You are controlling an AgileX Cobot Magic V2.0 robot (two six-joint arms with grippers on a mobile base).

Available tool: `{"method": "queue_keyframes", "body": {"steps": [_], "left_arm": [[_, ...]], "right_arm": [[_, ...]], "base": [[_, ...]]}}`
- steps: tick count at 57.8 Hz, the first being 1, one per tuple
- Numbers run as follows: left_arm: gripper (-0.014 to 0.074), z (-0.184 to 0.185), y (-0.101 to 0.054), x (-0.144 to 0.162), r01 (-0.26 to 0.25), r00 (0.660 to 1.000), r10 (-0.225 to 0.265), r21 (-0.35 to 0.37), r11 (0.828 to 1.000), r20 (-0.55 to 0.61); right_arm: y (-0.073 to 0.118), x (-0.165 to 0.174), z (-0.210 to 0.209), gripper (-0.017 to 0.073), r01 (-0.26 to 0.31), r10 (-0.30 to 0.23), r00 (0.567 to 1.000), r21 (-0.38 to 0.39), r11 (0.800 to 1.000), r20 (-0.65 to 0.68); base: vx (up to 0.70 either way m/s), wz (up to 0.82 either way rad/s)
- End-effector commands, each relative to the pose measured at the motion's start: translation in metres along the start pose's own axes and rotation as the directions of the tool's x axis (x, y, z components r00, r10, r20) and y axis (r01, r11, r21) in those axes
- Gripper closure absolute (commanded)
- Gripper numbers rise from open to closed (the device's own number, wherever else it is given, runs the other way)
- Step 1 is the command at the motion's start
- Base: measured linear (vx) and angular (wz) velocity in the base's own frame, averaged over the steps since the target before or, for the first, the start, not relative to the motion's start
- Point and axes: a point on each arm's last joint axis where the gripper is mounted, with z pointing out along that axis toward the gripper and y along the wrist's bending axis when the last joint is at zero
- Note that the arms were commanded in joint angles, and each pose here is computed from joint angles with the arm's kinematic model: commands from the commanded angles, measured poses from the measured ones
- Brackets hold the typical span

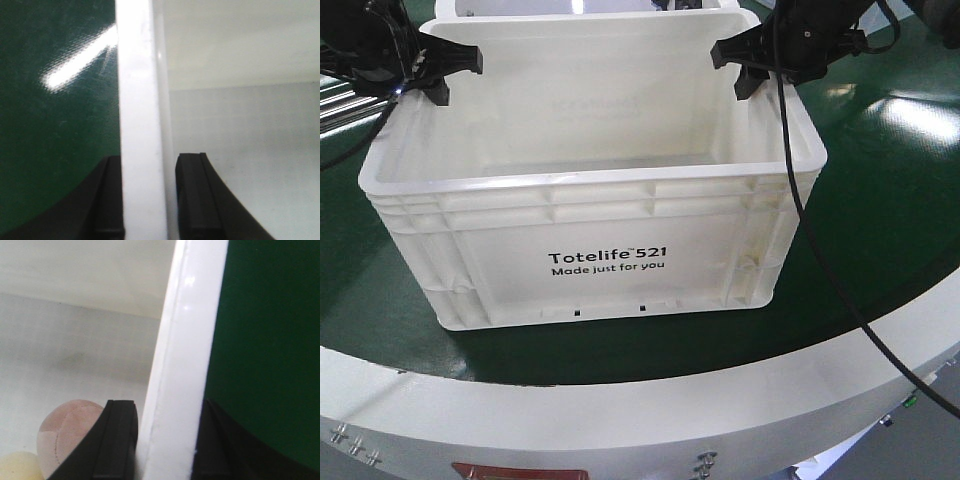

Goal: Place moving items into box and shelve
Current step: 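Lower both grippers onto the crate's side rims and grip them, then lift the crate off the conveyor with both grippers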

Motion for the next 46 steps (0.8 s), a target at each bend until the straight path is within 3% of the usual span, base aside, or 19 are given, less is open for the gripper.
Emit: {"method": "queue_keyframes", "body": {"steps": [1, 10, 18, 27, 46], "left_arm": [[0.0437, -0.018, -0.003, -0.008, -0.016, 0.996, 0.013, 0.030, 0.999, 0.092], [0.0604, -0.022, -0.003, -0.010, -0.016, 0.994, 0.012, 0.036, 0.999, 0.111], [0.0603, -0.034, -0.003, -0.014, -0.070, 0.980, 0.061, 0.043, 0.997, 0.188], [0.0601, -0.051, -0.003, -0.018, -0.071, 0.962, 0.051, 0.065, 0.995, 0.268], [0.0597, -0.076, -0.001, -0.016, -0.077, 0.947, 0.046, 0.086, 0.993, 0.318]], "right_arm": [[-0.001, -0.008, -0.036, 0.0571, 0.039, -0.041, 0.993, 0.020, 0.999, 0.109], [-0.001, -0.008, -0.036, 0.0567, 0.039, -0.041, 0.994, 0.020, 0.999, 0.105], [-0.001, -0.009, -0.037, 0.0567, 0.039, -0.041, 0.992, 0.021, 0.999, 0.118], [0.000, -0.012, -0.048, 0.0567, 0.040, -0.043, 0.984, 0.022, 0.999, 0.175], [0.004, -0.012, -0.088, 0.0564, 0.045, -0.050, 0.958, 0.024, 0.999, 0.282]], "base": [[0.00, 0.00], [0.00, 0.00], [0.00, 0.00], [0.00, 0.00], [0.00, 0.00]]}}
